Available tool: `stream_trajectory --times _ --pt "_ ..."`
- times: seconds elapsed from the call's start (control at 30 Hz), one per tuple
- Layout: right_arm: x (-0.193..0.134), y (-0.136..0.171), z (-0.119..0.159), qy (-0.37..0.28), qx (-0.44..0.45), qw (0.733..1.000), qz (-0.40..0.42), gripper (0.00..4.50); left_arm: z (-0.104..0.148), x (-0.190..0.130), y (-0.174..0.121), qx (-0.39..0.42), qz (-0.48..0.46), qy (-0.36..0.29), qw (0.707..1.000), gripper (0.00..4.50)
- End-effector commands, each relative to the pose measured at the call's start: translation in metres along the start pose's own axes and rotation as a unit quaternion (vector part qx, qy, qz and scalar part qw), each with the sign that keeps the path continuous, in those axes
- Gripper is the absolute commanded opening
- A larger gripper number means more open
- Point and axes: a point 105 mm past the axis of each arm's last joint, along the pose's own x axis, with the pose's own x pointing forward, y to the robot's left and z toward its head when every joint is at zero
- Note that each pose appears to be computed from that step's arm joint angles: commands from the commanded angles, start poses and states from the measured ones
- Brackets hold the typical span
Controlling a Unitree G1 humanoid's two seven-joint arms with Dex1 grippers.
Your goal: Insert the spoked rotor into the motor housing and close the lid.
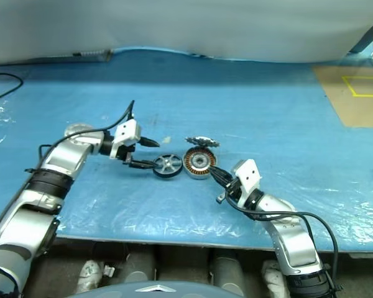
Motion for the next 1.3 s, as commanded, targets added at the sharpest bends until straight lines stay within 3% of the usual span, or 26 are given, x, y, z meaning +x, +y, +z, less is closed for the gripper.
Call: stream_trajectory --times 0.03,0.37,0.53,0.8,1.3 --pt "-0.001 0.001 0.009 -0.017 -0.008 1.0 0.0 0.0 0.013 0.004 0.01 0.023 0.013 -0.003 1.0 3.6" --pt "-0.004 0.0 0.007 -0.014 -0.008 1.0 -0.008 0.0 0.018 0.008 0.009 0.028 0.008 -0.003 1.0 3.6" --pt "-0.003 0.001 0.006 -0.011 -0.006 1.0 -0.006 0.0 0.018 0.0 0.005 0.02 0.013 -0.002 1.0 2.43" --pt "-0.002 0.003 0.004 -0.009 -0.005 1.0 -0.002 0.0 0.021 0.003 -0.009 -0.017 0.012 -0.011 1.0 2.43" --pt "-0.003 0.006 0.007 -0.015 0.0 1.0 0.01 0.0 0.004 0.021 -0.021 -0.069 0.03 0.03 0.997 2.43"
